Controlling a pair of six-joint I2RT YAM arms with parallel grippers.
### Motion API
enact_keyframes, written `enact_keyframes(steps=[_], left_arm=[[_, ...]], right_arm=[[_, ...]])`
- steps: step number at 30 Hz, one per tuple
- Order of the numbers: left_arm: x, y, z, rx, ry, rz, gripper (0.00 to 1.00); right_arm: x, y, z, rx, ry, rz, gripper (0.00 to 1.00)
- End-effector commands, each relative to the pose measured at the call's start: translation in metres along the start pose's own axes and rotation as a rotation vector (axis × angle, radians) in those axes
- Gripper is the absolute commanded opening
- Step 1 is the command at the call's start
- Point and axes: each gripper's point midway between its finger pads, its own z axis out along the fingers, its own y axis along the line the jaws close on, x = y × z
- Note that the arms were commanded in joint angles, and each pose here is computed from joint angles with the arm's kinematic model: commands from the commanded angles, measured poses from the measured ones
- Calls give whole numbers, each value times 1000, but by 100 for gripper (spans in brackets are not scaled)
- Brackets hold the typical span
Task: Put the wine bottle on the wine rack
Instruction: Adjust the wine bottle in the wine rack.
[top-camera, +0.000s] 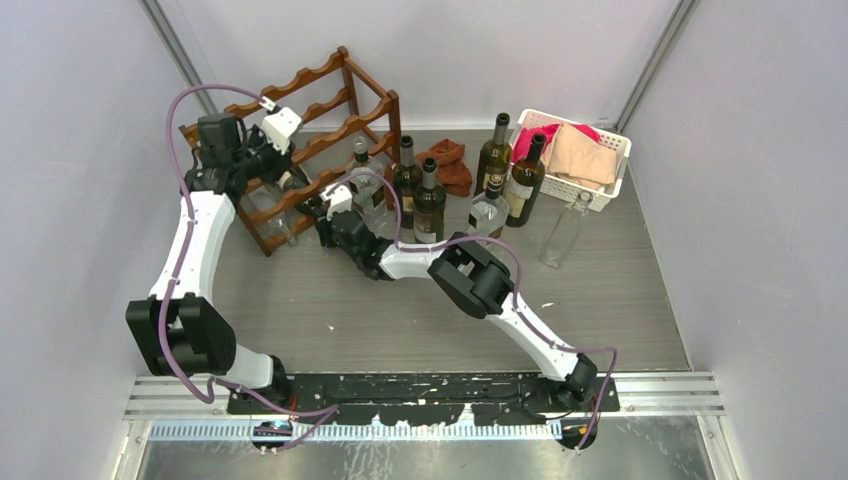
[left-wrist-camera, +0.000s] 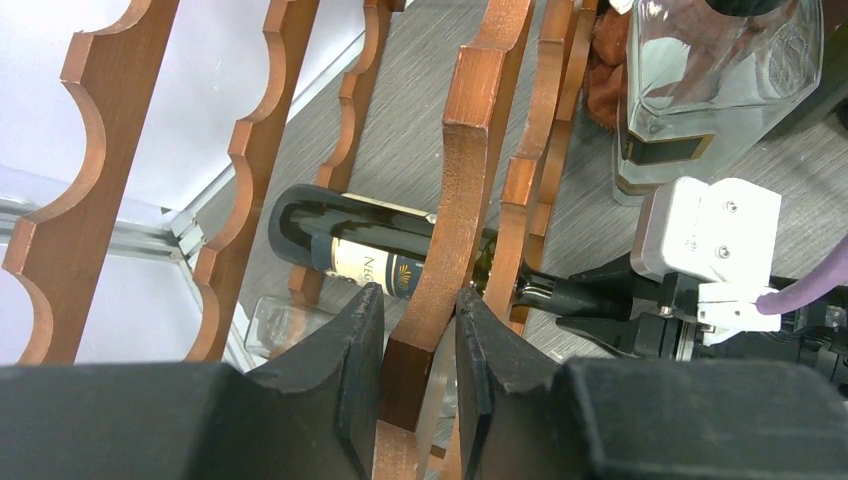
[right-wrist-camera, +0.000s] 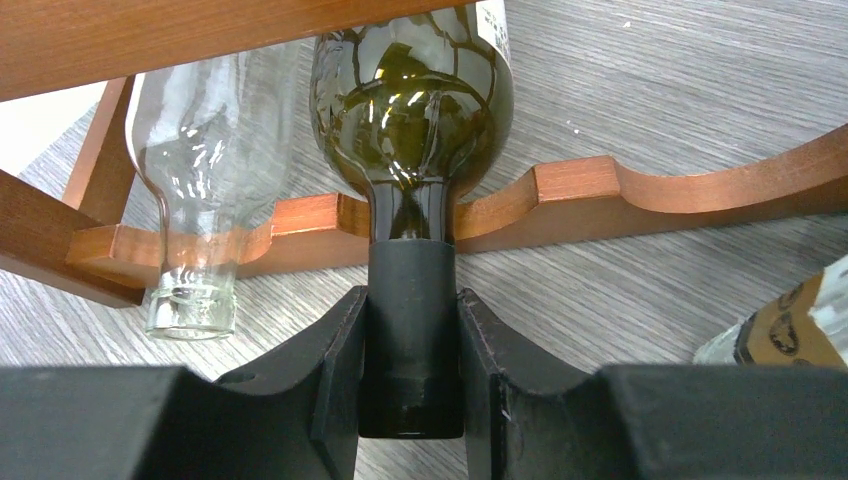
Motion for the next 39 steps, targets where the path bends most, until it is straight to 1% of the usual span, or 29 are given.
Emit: enact_keyframes(steps=[1, 5, 10, 14, 16, 18, 20, 23, 26, 28, 31, 32, 35, 38, 39], left_arm=[[33, -34, -8, 98, 105, -93, 2], [37, -37, -9, 106, 114, -94, 2], [37, -39, -9, 114, 108, -97, 2], [37, -41, -9, 120, 109, -101, 2], [37, -41, -9, 120, 109, -104, 2], [38, -42, -9, 122, 111, -106, 2], [39, -42, -9, 122, 111, -104, 2], [39, -43, -10, 121, 112, -104, 2], [40, -43, -10, 122, 111, -103, 2], [40, -43, -10, 121, 113, -102, 2], [40, -44, -10, 123, 109, -100, 2], [40, -44, -10, 121, 108, -97, 2], [42, -45, -11, 123, 112, -89, 2], [44, -47, -13, 126, 114, -84, 2], [44, -48, -13, 126, 114, -81, 2]], right_arm=[[-21, 11, 4, 7, -34, 21, 7], [-31, 10, 8, 30, -52, 48, 18], [-29, 11, 10, 31, -47, 55, 33], [-26, 8, 9, 27, -34, 50, 53], [-25, 6, 8, 22, -27, 40, 61], [-25, 6, 5, 13, -20, 28, 67], [-29, 6, 3, 3, -19, 15, 70], [-32, 3, -2, 1, -22, -4, 67], [-30, -1, -7, 13, -5, -14, 60], [-28, -7, -9, 32, 11, -16, 58], [-26, -12, -13, 47, 23, -15, 51], [-25, -12, -12, 49, 23, -13, 48], [-27, -11, -11, 48, 16, -3, 31], [-30, -8, -7, 42, 7, 2, 21], [-30, -7, -5, 41, 4, 5, 19]])
